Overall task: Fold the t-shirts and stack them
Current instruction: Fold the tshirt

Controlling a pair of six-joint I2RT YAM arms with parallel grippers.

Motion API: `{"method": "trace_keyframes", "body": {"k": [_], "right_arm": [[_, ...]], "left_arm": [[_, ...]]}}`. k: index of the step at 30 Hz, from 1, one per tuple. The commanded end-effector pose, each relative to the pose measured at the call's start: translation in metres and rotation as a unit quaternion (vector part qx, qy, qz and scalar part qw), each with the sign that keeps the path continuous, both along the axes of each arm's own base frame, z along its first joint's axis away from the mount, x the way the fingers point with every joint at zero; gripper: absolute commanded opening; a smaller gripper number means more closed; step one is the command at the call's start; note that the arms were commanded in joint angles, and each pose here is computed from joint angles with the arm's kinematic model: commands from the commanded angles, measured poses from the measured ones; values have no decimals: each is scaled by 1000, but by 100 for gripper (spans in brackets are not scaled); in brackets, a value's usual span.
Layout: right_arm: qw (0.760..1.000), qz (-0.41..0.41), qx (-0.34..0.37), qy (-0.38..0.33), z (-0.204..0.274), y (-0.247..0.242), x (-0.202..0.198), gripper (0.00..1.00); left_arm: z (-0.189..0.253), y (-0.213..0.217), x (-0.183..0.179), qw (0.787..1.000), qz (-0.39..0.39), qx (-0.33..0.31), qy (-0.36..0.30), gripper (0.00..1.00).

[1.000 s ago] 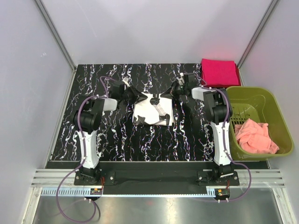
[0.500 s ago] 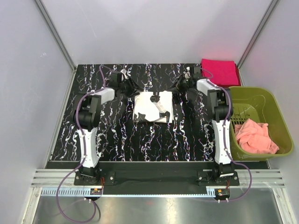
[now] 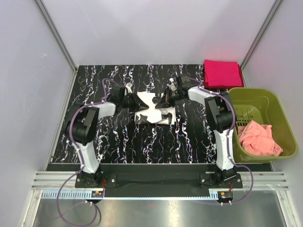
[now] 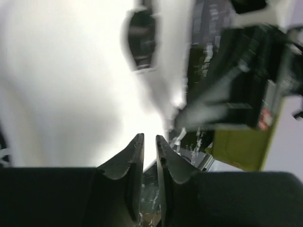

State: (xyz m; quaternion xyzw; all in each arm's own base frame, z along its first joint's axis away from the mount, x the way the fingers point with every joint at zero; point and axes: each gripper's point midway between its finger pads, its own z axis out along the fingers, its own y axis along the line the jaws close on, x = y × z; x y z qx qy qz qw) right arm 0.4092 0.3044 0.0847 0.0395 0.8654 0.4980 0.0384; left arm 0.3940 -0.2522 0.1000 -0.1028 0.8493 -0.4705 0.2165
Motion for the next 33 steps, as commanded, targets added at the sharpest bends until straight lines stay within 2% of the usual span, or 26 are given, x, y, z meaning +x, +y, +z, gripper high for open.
{"method": "trace_keyframes", "body": {"k": [1,5,7,12,17,23,28,33], "right_arm": [[999,26,34,17,-8,2,-15,0],[999,26,4,43,-46,-17,-31,0],[999,8,-5,51,-54,-32,-32,0],[999,17,-26,18,-18,-39,-35,0],[998,55,-17,-6,14,-14,-56,0],[997,71,-11,25,-15,-5,-71,0],[995,74,-29,59,-53,-17,-88,0],[994,37,-60,77,-67,-49,-97,0]], "left_arm": [[-25,7,11,1000,21,-14,19,19],[-73,32,3,995,52,23,80,16],[-78,37,-1,994,50,54,79,16],[-35,29,-20,995,7,88,39,23],[6,23,-32,998,4,67,6,33],[-33,27,-36,996,17,62,56,32],[-89,44,-53,989,39,79,122,32],[-102,59,-64,984,37,123,126,31]]}}
